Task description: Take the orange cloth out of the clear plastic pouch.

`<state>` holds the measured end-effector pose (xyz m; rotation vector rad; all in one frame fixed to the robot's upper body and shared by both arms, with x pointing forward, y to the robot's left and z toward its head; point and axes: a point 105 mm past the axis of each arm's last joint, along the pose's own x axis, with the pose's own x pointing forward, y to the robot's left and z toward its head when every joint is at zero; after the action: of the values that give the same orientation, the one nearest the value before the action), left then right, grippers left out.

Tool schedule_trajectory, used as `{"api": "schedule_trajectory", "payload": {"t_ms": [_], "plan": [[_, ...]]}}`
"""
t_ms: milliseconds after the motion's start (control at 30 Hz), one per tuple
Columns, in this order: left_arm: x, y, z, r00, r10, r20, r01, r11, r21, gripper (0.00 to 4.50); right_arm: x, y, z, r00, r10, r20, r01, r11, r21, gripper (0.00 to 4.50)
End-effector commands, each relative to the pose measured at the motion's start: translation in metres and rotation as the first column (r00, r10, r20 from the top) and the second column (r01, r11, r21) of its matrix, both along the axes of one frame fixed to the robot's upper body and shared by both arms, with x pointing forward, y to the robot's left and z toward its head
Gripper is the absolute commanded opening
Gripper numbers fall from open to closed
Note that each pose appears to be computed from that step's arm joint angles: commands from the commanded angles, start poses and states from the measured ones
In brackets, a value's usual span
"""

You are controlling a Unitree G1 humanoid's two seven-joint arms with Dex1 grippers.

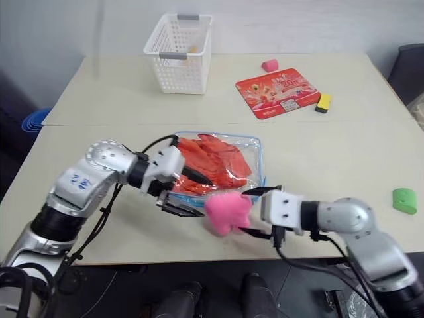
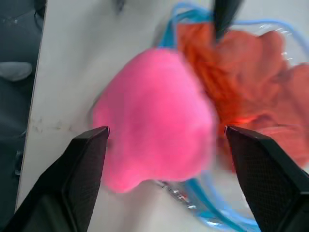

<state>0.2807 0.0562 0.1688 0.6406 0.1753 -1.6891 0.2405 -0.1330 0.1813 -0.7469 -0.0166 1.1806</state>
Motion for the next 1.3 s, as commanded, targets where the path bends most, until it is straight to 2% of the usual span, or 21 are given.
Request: {"api": "schedule_trajectory", "payload": {"t_ms": [33,133,267,467,567,833,933,1233,1267,1300], "plan": [[0.006,-0.008,-0.004,0.998,-0.021,0.064,0.02,0.999,0.029,3.96,-0.007,-0.012,0.017,0.999,-0.007,0.045,0.008,0.999,-0.034,3.98],[0.01,-0.017,-0.007,0.997,-0.025,0.073,0.023,1.0,0.021,3.96,-0.005,-0.035,0.015,0.998,-0.039,0.056,0.045,0.992,-0.121,3.98],[0.009,-0.026,-0.002,0.999,-0.023,0.04,0.025,0.999,-0.031,3.96,0.009,-0.054,-0.002,0.99,-0.029,0.137,0.067,0.958,-0.281,3.98],[0.003,-0.028,-0.003,0.999,-0.036,0.003,0.036,0.999,-0.021,3.96,0.036,-0.042,-0.027,0.964,0.09,0.249,0.009,0.928,-0.373,3.98],[0.0,-0.025,-0.005,0.999,-0.031,-0.023,0.031,0.999,-0.016,3.37,0.05,-0.034,-0.028,0.942,0.121,0.313,0.005,0.927,-0.374,4.01],[-0.009,-0.021,-0.011,0.998,-0.029,-0.05,0.028,1.0,-0.004,0.91,0.06,-0.027,-0.027,0.919,0.167,0.358,-0.022,0.927,-0.376,4.01],[-0.01,-0.022,-0.013,0.998,-0.018,-0.053,0.018,1.0,-0.005,0.01,0.061,-0.022,-0.027,0.918,0.177,0.356,-0.04,0.932,-0.361,3.44],[-0.004,-0.017,-0.016,0.999,0.049,-0.023,-0.049,0.999,0.008,0.0,0.064,-0.017,-0.028,0.907,0.221,0.358,-0.077,0.923,-0.376,0.3],[-0.004,-0.015,-0.017,0.998,0.055,-0.022,-0.055,0.998,0.012,0.0,0.064,-0.017,-0.028,0.907,0.226,0.356,-0.08,0.921,-0.38,0.02],[-0.004,-0.013,-0.018,0.998,0.064,-0.022,-0.063,0.998,0.015,0.0,0.064,-0.018,-0.028,0.906,0.232,0.354,-0.085,0.919,-0.385,0.02]]}}
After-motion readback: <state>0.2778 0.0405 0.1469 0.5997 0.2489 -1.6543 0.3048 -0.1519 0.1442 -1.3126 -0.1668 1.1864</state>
